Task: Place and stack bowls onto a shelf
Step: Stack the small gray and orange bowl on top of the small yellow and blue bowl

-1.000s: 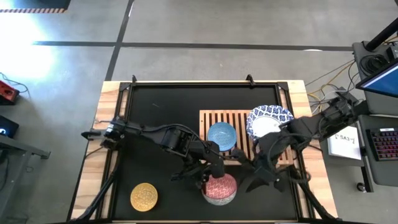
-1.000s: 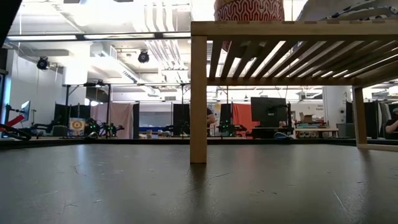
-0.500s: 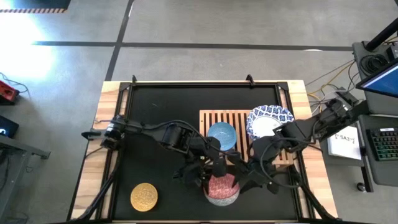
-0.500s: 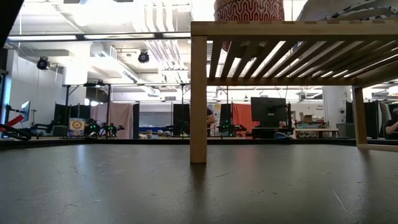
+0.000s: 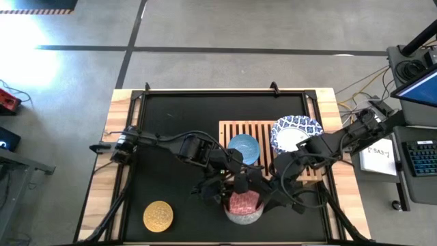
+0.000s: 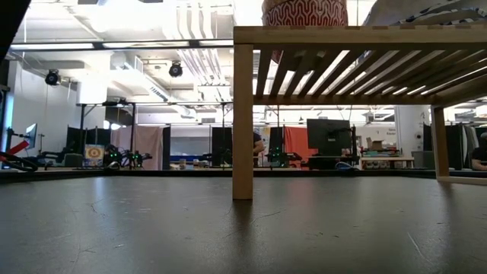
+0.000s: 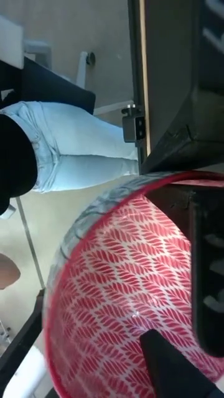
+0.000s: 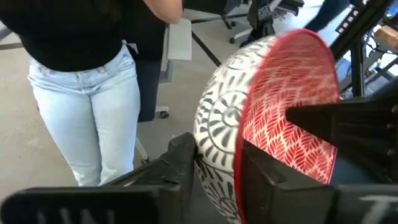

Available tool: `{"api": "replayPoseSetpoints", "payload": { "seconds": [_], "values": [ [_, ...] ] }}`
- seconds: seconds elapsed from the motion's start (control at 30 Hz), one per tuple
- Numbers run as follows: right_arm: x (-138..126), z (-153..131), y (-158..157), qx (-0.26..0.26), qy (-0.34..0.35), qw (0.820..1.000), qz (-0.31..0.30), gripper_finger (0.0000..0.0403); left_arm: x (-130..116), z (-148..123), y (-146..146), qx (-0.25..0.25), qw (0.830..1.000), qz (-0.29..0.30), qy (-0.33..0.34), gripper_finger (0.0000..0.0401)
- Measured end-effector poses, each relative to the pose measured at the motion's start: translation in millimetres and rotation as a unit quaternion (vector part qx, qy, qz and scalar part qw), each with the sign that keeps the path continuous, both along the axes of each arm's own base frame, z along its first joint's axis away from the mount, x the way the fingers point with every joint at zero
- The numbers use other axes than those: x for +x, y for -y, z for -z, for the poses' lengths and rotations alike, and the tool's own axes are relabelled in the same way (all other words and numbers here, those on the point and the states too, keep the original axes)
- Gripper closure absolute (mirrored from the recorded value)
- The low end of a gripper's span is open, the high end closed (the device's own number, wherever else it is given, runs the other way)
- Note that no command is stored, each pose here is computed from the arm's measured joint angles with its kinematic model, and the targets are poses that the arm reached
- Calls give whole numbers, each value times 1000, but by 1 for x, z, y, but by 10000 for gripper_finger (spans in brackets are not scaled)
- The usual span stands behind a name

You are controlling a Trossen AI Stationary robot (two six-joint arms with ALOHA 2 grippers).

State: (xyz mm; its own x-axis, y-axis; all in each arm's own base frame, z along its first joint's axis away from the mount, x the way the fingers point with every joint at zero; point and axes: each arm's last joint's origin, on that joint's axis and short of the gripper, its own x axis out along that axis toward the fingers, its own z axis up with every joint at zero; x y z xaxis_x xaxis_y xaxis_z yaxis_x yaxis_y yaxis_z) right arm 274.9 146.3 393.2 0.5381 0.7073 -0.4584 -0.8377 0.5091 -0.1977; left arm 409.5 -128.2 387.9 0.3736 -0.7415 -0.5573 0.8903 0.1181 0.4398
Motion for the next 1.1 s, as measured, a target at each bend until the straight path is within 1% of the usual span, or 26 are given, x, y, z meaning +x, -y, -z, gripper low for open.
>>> {"api": "replayPoseSetpoints", "payload": {
  "seconds": [0.13, 0.37, 0.57, 0.67, 0.8, 0.97, 1.1],
  "values": [
    [0, 0, 0, 7, -4, 1000, -13, 357, 1, 0, -1, 4, 1000, 2, 10, 382],
    [-1, 0, 0, 6, -5, 1000, -14, 360, 2, 0, -4, 7, 1000, -2, 11, 382],
    [-2, 2, 0, 3, -16, 1000, -17, 363, 3, 0, -5, 9, 998, -59, -17, 380],
    [-2, 3, 1, -3, -16, 1000, -17, 367, 4, 0, -5, 11, 997, -78, -22, 371],
    [-3, 3, 2, -9, -12, 1000, -13, 372, 4, -2, -6, 12, 995, -92, -25, 340],
    [-3, 3, 2, -10, -10, 1000, -14, 372, 4, -2, -6, 15, 995, -95, -25, 286],
    [-3, 1, 6, -10, -10, 1000, -10, 372, 4, -2, -7, 29, 993, -111, -19, 244]
  ]
}}
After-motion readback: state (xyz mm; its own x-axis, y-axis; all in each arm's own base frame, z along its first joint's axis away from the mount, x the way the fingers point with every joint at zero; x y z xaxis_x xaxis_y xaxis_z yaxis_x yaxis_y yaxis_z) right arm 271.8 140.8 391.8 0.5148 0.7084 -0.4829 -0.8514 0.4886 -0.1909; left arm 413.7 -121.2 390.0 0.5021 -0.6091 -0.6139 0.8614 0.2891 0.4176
